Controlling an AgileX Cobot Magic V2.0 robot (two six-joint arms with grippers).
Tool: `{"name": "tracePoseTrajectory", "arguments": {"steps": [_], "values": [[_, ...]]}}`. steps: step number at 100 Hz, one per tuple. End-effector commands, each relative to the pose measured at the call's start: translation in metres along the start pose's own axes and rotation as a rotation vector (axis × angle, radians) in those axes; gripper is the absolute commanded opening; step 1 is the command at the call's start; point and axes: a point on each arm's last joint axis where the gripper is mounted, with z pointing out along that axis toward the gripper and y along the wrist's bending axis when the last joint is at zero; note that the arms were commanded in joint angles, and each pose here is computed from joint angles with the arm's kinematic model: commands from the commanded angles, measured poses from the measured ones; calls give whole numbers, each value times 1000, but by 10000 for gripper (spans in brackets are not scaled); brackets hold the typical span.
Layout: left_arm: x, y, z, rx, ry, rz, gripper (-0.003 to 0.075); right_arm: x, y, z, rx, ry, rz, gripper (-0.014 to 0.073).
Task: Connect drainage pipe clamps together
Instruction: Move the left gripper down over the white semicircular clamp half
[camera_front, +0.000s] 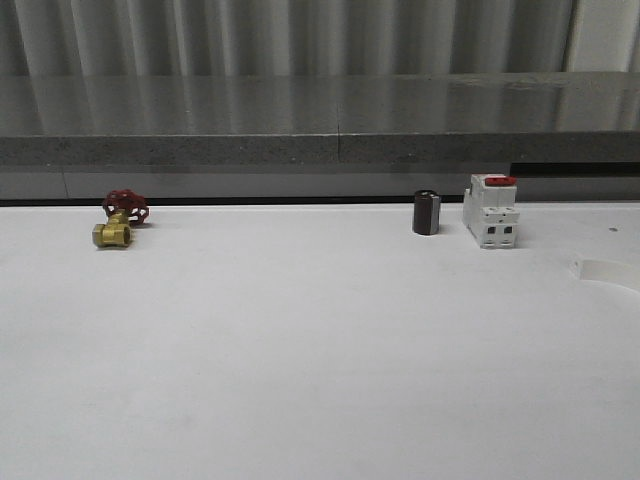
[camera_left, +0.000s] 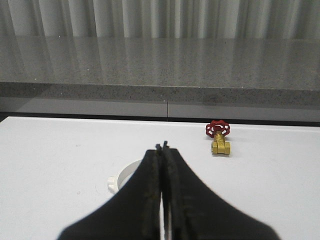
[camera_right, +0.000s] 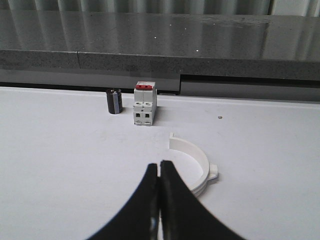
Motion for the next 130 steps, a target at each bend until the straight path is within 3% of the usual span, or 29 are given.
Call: {"name": "tracePoseTrajectory", "arguments": {"steps": [1,32,70,77,94,101,118,130], "values": [[-33,-1,5,-6,15,-12,-20,-12,0,-3,7,-107,-15,-66],[-87,-2,51,-72,396,-11,-20,-12,0,-3,7,-107,-15,-66],[-80,-2,95,-92,597,-2,-6,-12,0,-3,7,-107,-15,-66],[-79,-2,96,-92,605,-1,74,-12,0,-3,7,-107,-15,-66],[-78,-2,97,-93,610,-1,482,-12,0,-3,7,-107,-15,-66],[-78,-2,98,-91,602,-1,586,-12,0,-3,7,-107,-15,-66],[-81,-2,110,-93,591,-9,607,-12,0,-3,7,-107,-15,-66],[-80,4,140,-139,665,-40,607,-12,0,-3,7,-107,-15,-66]]}}
